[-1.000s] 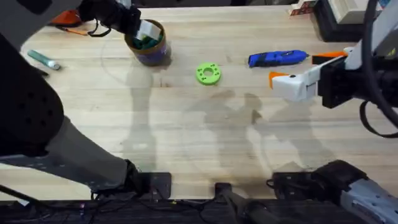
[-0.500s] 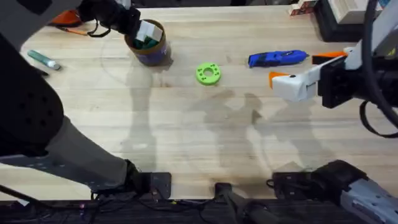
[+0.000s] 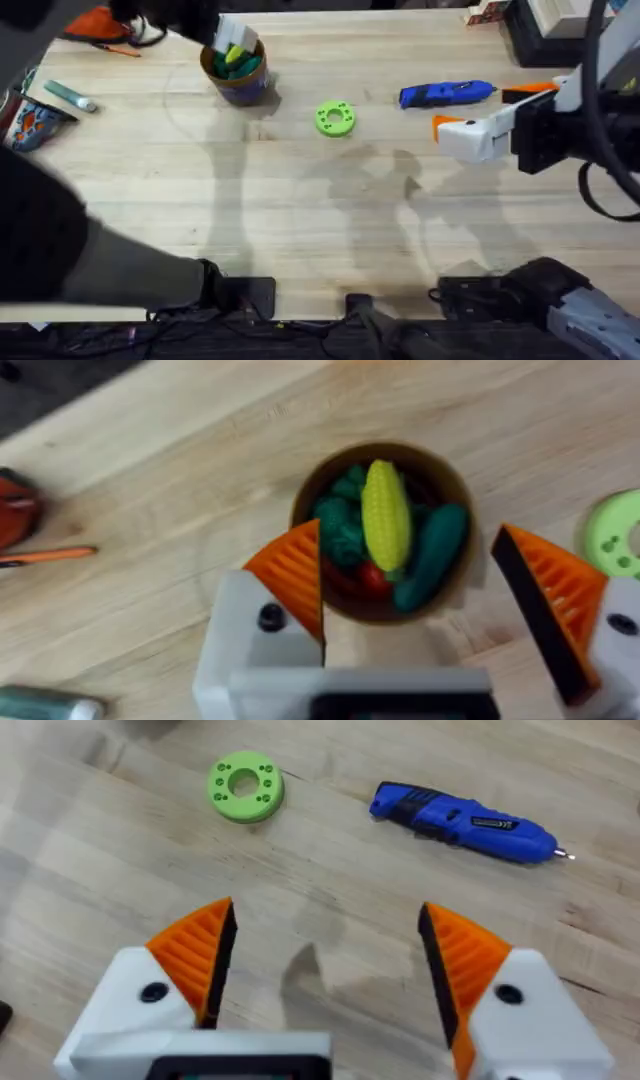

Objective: Pick up the gripper from the table and insert it into the empty holder that is missing its gripper. Then pick up a screw, insert it into the mounting hole, and use the screwdriver to tighten it. Finally, clean up the table by picking up the vegetable and placing it into the bucket.

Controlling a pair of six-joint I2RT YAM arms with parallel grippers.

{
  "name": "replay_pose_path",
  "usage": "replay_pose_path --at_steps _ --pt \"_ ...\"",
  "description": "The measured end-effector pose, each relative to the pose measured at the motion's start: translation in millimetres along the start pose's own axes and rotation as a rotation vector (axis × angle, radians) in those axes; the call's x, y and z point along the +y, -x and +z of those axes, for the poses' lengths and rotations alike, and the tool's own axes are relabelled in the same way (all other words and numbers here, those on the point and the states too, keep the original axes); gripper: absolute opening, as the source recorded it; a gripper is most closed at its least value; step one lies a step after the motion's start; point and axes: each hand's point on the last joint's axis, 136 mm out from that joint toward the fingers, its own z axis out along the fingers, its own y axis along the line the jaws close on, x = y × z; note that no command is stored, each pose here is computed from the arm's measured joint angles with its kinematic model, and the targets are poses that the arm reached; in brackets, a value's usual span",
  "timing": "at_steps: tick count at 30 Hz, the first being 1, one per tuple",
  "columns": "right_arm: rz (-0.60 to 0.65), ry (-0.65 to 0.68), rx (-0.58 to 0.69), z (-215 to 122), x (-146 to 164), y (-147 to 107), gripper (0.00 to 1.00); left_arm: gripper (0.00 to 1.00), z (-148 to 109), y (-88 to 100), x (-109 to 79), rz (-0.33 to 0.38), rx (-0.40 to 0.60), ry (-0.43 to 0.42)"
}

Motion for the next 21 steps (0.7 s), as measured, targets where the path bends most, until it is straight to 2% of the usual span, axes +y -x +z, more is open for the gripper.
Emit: replay_pose_path --at_steps 3,5,10,13,17,21 --pt "0.0 0.0 0.0 0 0 0 0.994 0.985 -38 14.5 -11.5 0.025 -0.051 0.026" --pt "0.0 0.0 0.0 0 0 0 0.994 0.986 -59 15.9 -20.5 0.022 -0.062 0.03" --pt "0.0 -0.002 0.0 0 0 0 0.994 0.988 -96 -2.5 -35.4 -0.033 -0.008 0.052" --pt "0.0 -0.005 -0.005 -1 -1 0 0.993 0.988 -112 -10.2 -46.7 -0.038 0.015 0.074" --pt "0.0 -0.007 -0.025 -6 -1 2 0.994 0.988 -134 -16.0 -71.3 -0.02 -0.026 0.084" --pt "-0.001 -0.007 -0.048 -13 -1 3 0.993 0.988 -150 -41.0 -94.5 -0.048 -0.053 0.074"
